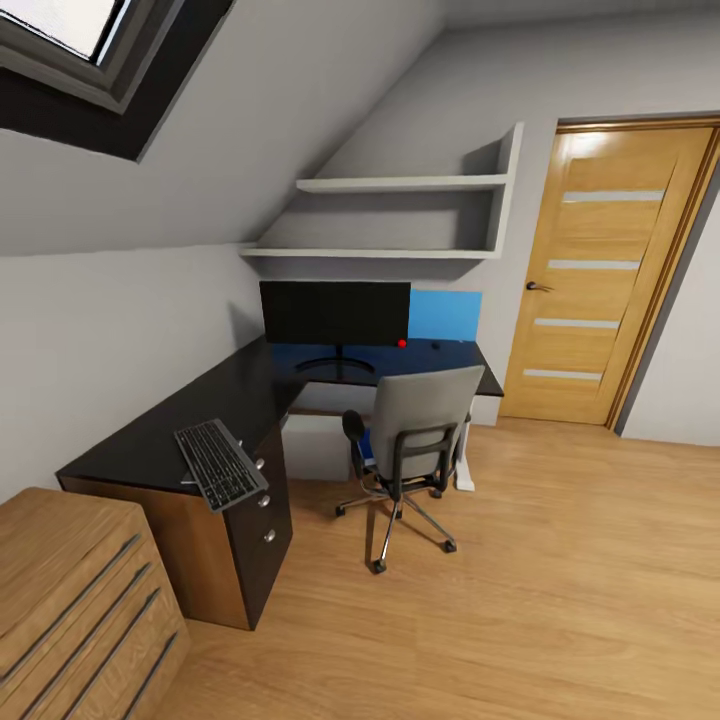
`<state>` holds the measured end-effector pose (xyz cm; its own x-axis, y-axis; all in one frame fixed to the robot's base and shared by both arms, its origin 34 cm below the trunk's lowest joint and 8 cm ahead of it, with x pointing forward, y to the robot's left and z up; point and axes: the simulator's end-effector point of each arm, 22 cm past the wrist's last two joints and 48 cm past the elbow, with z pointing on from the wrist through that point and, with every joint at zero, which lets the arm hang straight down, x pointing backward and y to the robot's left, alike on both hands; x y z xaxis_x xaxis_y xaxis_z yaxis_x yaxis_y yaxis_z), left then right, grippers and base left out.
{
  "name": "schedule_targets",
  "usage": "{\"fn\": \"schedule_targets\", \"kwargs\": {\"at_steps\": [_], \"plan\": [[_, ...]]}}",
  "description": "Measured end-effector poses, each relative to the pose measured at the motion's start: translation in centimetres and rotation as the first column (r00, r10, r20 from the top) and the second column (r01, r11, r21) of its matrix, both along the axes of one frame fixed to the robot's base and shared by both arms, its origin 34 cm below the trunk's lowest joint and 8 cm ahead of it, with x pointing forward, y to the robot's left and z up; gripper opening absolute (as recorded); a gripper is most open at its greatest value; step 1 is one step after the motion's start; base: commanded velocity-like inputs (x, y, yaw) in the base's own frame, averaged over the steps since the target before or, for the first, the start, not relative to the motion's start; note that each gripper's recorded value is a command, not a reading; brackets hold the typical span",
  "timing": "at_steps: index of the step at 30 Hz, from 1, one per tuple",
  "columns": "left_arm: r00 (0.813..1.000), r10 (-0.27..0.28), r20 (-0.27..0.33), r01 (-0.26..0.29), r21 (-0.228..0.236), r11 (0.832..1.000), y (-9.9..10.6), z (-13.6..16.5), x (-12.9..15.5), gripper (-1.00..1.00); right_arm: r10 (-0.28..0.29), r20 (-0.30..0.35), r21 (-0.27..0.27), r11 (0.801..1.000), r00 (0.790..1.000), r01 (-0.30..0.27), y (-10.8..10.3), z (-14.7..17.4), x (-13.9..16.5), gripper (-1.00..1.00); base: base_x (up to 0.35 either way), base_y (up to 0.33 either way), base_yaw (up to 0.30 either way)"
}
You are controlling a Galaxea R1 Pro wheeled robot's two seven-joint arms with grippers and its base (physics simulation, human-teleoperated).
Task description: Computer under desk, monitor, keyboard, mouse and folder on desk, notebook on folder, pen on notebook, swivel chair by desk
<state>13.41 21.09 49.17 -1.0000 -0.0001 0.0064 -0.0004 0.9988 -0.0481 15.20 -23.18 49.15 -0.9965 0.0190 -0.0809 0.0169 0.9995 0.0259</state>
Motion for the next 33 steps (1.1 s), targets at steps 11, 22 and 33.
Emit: {"fn": "schedule_targets", "kwargs": {"at_steps": [11, 22, 33], "plan": [[0.99, 0.009, 0.141, -0.01, 0.003, 1.0, 0.2, 2.0, 6.7, 1.0, -0.008, 0.229, 0.004, 1.0, 0.973, 0.008, 0.3, 2.6, 5.2, 1.0, 0.0, 0.0, 0.0], [0.914, 0.064, 0.401, -0.062, -0.017, 0.998, 0.2, 7.0, 19.2, 1.0, -0.017, 0.668, 0.0, 1.0, 0.744, 0.022, -0.2, 10.2, 18.9, 1.0, 0.0, 0.0, 0.0], [0.795, 0.095, 0.599, -0.083, -0.048, 0.995, -0.9, 9.0, 21.3, 1.0, 0.01, 0.733, -0.034, 0.999, 0.68, 0.022, -2.6, 12.1, 23.4, 1.0, 0.0, 0.0, -0.035]]}}
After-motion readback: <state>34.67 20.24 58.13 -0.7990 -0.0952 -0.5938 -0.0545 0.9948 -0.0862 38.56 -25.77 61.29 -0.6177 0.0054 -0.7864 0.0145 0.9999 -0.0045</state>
